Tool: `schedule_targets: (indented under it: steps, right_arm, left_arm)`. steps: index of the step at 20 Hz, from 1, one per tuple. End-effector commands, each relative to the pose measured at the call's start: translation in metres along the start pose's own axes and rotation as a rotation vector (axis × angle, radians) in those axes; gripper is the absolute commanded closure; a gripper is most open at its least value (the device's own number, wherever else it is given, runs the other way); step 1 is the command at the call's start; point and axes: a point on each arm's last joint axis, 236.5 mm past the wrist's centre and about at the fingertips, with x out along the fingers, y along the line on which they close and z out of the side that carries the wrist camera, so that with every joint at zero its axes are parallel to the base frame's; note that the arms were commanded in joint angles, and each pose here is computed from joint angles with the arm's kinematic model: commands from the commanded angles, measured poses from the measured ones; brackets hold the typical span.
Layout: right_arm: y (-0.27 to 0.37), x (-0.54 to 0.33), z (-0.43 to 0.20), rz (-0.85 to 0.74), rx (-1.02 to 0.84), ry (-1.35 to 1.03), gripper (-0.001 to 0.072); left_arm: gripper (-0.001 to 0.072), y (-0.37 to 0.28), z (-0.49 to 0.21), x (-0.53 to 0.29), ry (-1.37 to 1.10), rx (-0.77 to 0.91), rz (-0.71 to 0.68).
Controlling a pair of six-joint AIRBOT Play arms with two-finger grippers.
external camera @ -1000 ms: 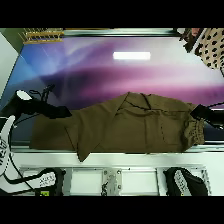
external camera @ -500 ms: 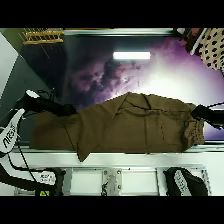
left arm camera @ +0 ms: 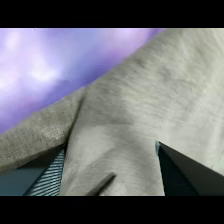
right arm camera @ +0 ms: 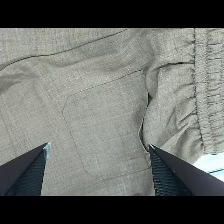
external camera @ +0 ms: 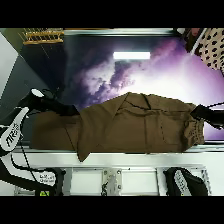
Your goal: Fold the clothes and pants, and hang the long-sleeved shirts on hangers.
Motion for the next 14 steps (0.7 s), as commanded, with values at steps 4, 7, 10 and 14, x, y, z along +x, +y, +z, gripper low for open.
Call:
schedule_targets:
  steps: [4, 7, 10, 14]
  right_arm:
    - [0.0, 0.0, 0.0, 0.0, 0.0, 0.001, 0.0039]
    - [0.0, 0.0, 0.0, 0.0, 0.0, 0.0, 0.0039]
    - [0.0, 0.0, 0.0, 0.0, 0.0, 0.0, 0.0039]
    - [0.0, 0.0, 0.0, 0.0, 0.0, 0.0, 0.0039]
  left_arm:
    - [0.0108, -0.011, -0.01, 0.008, 0.067, 0.04, 0.001]
    - [0.0108, -0.015, -0.021, 0.004, 0.105, 0.018, -0.031]
    - [0.026, -0.015, -0.026, 0.0, 0.117, 0.008, -0.046]
    - [0.0306, -0.016, -0.023, -0.005, 0.1, 0.018, -0.035]
